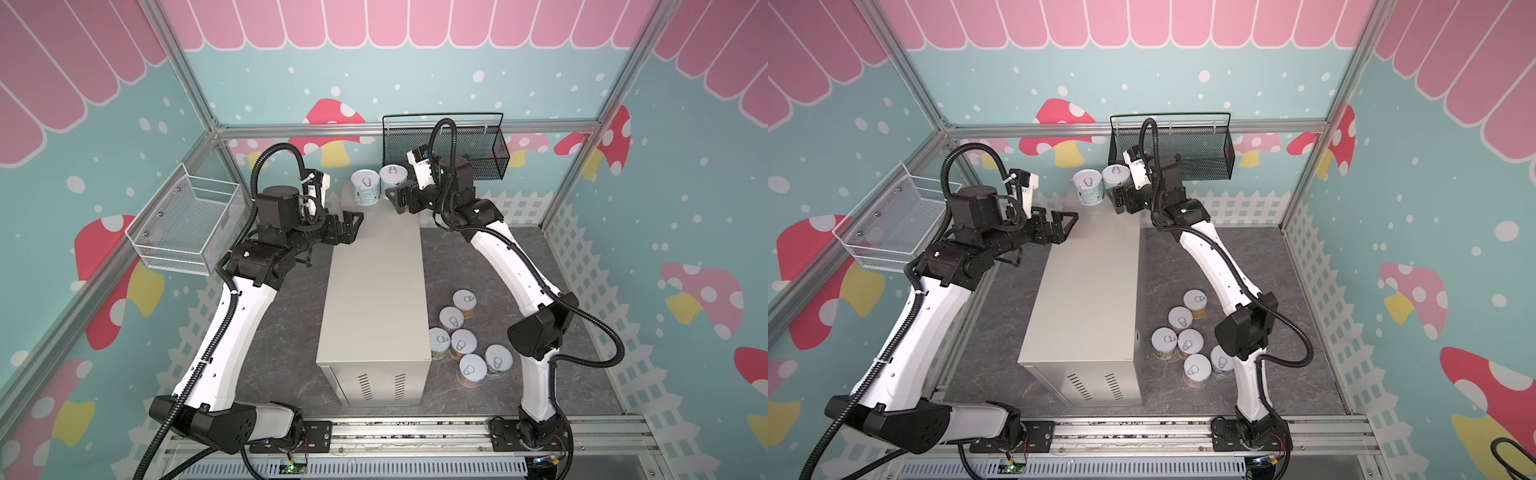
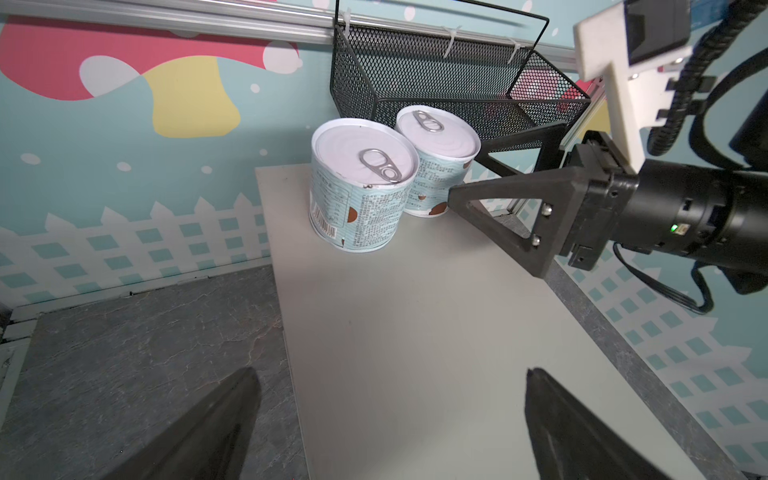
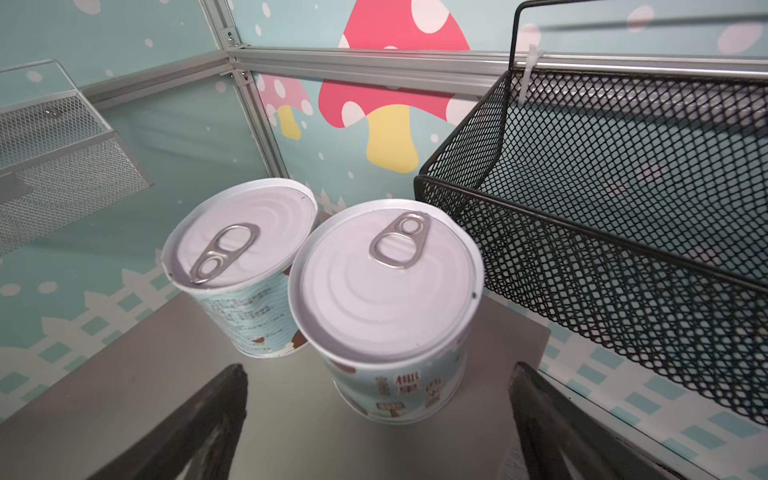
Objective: Place and organize the canned foods onto the counter
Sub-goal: 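Draw the left gripper back while the right gripper nudges the two cans together, then lift the right gripper away from the two cans on the cabinet top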
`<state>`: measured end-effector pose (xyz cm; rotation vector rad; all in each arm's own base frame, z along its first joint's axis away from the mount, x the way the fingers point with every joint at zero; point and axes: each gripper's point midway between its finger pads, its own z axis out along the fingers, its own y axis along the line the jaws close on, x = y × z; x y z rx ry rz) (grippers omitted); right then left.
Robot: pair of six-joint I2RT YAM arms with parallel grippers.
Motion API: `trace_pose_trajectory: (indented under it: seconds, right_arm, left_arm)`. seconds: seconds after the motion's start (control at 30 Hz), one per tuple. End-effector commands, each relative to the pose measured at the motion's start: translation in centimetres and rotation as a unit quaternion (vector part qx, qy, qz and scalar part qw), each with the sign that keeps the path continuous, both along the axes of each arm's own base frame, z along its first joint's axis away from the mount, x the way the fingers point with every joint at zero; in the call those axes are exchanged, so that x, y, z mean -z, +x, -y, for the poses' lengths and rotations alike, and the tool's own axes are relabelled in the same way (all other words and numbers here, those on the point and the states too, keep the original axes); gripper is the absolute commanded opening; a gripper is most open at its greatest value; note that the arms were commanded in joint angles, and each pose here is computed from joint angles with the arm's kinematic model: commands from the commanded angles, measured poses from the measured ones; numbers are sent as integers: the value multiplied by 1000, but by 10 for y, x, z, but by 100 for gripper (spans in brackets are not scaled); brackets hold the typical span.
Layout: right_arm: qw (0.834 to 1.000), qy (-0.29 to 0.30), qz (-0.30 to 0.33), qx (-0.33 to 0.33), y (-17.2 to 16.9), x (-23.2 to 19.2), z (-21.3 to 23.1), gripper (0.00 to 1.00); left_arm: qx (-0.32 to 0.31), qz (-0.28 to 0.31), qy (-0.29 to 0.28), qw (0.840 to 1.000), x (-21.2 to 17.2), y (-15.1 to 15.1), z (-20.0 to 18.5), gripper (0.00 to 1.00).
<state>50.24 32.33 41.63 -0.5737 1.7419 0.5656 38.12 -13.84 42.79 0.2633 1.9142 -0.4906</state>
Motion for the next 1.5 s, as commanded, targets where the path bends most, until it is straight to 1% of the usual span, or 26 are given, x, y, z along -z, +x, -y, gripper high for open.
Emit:
trace_pose_trajectory:
  seconds: [0.0, 0.13, 0.33, 0.5, 0.67, 0.83, 1.03, 1.3, 1.47]
  right_arm:
    - [999, 0, 35, -9, 8, -7, -5, 99]
    - [999, -5, 45, -11, 19, 4, -11, 99]
    - [998, -6, 56, -35, 24, 16, -25, 99]
    - [997, -10, 72, -38, 29, 25, -29, 99]
    - [997, -9, 78, -29, 34, 33, -29, 96]
    - [996, -2, 89, -15, 39, 32, -26, 95]
    - [994, 4, 105, -11, 38, 24, -24, 86]
    - [992, 11, 123, -7, 21, 15, -13, 74]
    - [992, 12, 126, -17, 8, 13, -9, 71]
  left_arm:
    - [9, 15, -11, 1000, -10, -9, 0, 99]
    - [7, 20, -12, 1000, -13, -12, -2, 99]
    - [5, 22, -12, 1000, -13, -13, -4, 99]
    - [5, 21, -18, 1000, -12, -13, -6, 99]
    - [4, 20, -21, 1000, -11, -12, -8, 99]
    - [4, 19, -27, 999, -10, -11, -9, 99]
    - [2, 19, -29, 999, -10, -10, -11, 99]
    - [0, 18, -32, 999, -9, -9, -13, 99]
    - [-1, 19, -34, 999, -9, -9, -15, 99]
